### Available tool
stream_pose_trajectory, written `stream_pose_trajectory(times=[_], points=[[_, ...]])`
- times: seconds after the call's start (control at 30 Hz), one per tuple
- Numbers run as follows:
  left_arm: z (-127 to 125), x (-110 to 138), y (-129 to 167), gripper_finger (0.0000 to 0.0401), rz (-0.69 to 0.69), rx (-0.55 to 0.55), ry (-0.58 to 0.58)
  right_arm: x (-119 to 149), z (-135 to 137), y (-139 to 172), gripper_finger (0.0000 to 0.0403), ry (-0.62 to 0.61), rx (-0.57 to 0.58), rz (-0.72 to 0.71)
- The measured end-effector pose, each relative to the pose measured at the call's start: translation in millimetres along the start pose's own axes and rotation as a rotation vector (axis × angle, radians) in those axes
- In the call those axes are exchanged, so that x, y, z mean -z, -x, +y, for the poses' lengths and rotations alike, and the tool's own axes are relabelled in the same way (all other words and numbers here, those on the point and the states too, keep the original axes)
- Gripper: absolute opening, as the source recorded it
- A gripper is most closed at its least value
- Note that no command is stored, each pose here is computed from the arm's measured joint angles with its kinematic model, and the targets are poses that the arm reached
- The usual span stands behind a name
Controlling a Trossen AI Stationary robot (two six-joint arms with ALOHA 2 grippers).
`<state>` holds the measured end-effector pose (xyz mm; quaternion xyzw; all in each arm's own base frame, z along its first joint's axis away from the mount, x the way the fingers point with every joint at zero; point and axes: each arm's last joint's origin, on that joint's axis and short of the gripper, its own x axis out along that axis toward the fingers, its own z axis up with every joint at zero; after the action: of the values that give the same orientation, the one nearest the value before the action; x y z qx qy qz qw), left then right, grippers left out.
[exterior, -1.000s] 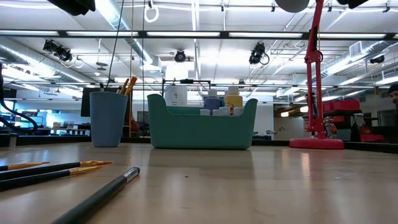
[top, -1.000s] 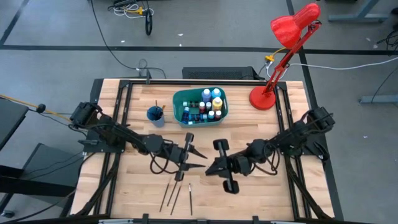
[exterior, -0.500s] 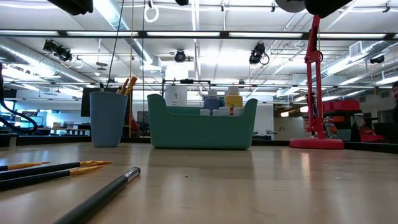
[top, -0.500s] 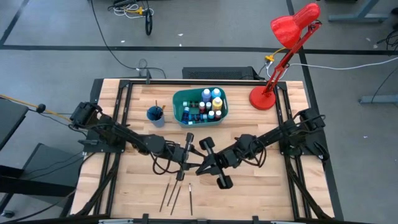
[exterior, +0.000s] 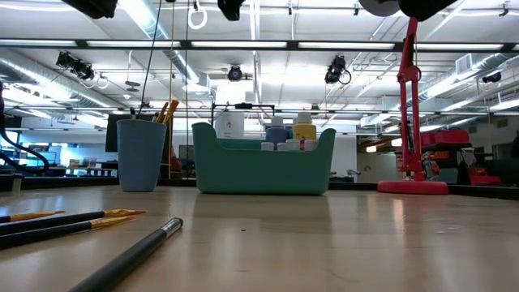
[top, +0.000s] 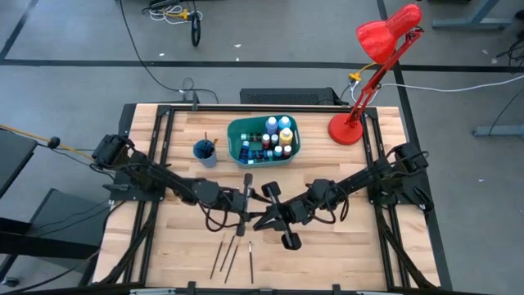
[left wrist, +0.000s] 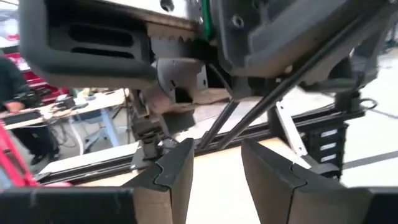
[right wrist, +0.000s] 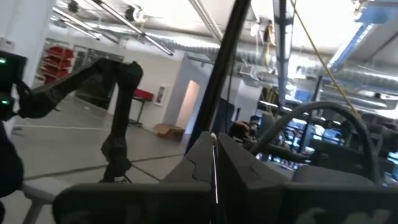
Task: Pick & Place Paint Supplies
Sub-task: Put the silver paint brush into the blue cup
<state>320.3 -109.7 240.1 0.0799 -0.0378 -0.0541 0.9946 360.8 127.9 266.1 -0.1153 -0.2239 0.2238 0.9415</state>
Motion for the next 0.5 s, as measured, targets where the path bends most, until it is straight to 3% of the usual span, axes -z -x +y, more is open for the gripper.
stream_pose_trajectory(times=[0.33,0.5], points=[[-19.3,-6.2,7.5,0.0124,0.016,-0.146,-0.086,-12.6,11.6,-0.3,0.0006,0.118,0.065,0.159],[-27.5,-9.9,10.9,0.0123,0.007,-0.163,-0.148,-11.2,13.2,-0.1,0.0006,0.134,0.090,0.191]])
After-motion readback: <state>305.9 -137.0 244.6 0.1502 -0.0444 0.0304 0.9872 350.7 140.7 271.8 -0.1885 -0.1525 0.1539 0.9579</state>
